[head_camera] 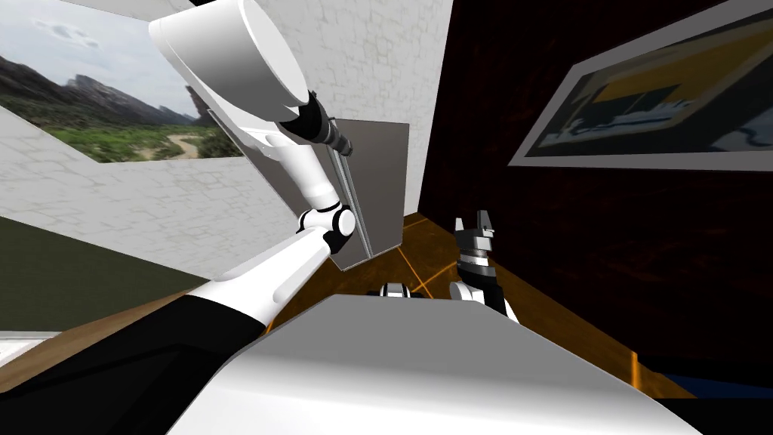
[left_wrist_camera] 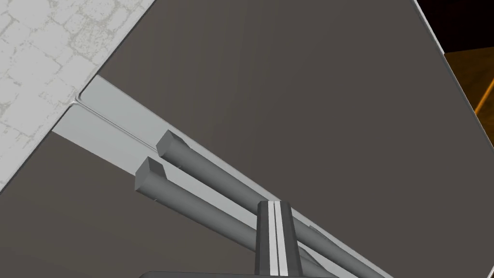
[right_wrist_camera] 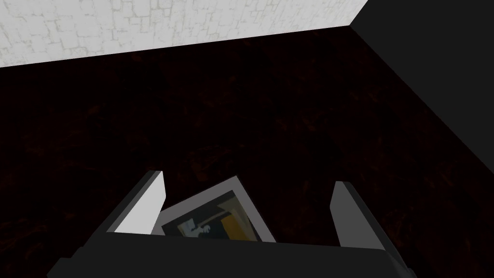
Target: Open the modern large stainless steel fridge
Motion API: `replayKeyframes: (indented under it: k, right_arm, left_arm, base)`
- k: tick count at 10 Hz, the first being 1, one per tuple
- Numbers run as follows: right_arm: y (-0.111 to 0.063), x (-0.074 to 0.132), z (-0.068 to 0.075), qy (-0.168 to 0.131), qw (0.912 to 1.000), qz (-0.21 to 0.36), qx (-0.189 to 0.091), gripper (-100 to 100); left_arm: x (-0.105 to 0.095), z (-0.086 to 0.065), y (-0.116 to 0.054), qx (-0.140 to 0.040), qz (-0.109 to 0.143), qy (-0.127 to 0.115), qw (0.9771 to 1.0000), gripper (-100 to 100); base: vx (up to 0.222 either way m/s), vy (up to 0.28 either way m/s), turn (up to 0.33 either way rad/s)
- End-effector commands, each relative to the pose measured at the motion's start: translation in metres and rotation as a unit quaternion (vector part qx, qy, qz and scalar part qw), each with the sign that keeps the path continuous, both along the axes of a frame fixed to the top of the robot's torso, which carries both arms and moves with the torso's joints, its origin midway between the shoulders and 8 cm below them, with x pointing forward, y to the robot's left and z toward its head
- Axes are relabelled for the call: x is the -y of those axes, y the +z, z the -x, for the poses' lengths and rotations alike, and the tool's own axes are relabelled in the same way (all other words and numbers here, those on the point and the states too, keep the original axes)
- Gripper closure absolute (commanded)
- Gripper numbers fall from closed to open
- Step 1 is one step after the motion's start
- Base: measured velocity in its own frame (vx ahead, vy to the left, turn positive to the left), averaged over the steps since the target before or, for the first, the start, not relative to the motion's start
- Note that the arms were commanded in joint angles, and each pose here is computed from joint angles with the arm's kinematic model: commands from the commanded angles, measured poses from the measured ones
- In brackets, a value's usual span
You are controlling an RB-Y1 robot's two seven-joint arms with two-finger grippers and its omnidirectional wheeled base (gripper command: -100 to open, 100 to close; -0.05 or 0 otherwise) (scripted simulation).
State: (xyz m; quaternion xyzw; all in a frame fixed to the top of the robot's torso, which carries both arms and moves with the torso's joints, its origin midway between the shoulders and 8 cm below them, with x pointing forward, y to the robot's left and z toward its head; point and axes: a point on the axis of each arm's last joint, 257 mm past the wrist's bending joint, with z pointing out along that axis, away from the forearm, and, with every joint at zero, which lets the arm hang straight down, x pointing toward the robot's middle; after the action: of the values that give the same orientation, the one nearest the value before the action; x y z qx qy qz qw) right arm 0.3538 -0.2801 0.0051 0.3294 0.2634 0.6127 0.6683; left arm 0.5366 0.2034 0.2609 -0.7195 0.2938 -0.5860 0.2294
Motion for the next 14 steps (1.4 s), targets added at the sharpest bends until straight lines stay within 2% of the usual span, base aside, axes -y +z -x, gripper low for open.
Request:
replayKeyframes:
  k: [1, 5, 8, 11, 13, 14]
  right_arm:
    - [0.000, 0.000, 0.000, 0.000, 1.0000, 0.000, 0.000, 0]
    - [0.000, 0.000, 0.000, 0.000, 1.0000, 0.000, 0.000, 0]
    - [0.000, 0.000, 0.000, 0.000, 1.0000, 0.000, 0.000, 0]
    - [0.000, 0.000, 0.000, 0.000, 1.0000, 0.000, 0.000, 0]
    - [0.000, 0.000, 0.000, 0.000, 1.0000, 0.000, 0.000, 0]
    - [0.000, 0.000, 0.000, 0.000, 1.0000, 0.000, 0.000, 0]
  left_arm:
    - [0.001, -0.004, 0.006, 0.016, 0.000, -0.004, 0.9999, -100]
    - [0.006, -0.002, 0.009, 0.023, 0.008, -0.017, 0.9996, -100]
    - [0.010, -0.001, 0.016, 0.037, 0.015, -0.027, 0.9988, -100]
    - [0.013, 0.008, 0.029, 0.057, 0.026, -0.036, 0.9974, -100]
    - [0.012, 0.005, 0.025, 0.054, 0.024, -0.035, 0.9977, -100]
    - [0.013, 0.006, 0.026, 0.055, 0.023, -0.035, 0.9976, 100]
  base:
    - [0.064, 0.071, -0.028]
    - [0.143, 0.141, -0.041]
    - [0.141, 0.136, -0.047]
    - [0.130, 0.140, -0.051]
    - [0.037, 0.045, -0.004]
    - [0.007, 0.007, 0.001]
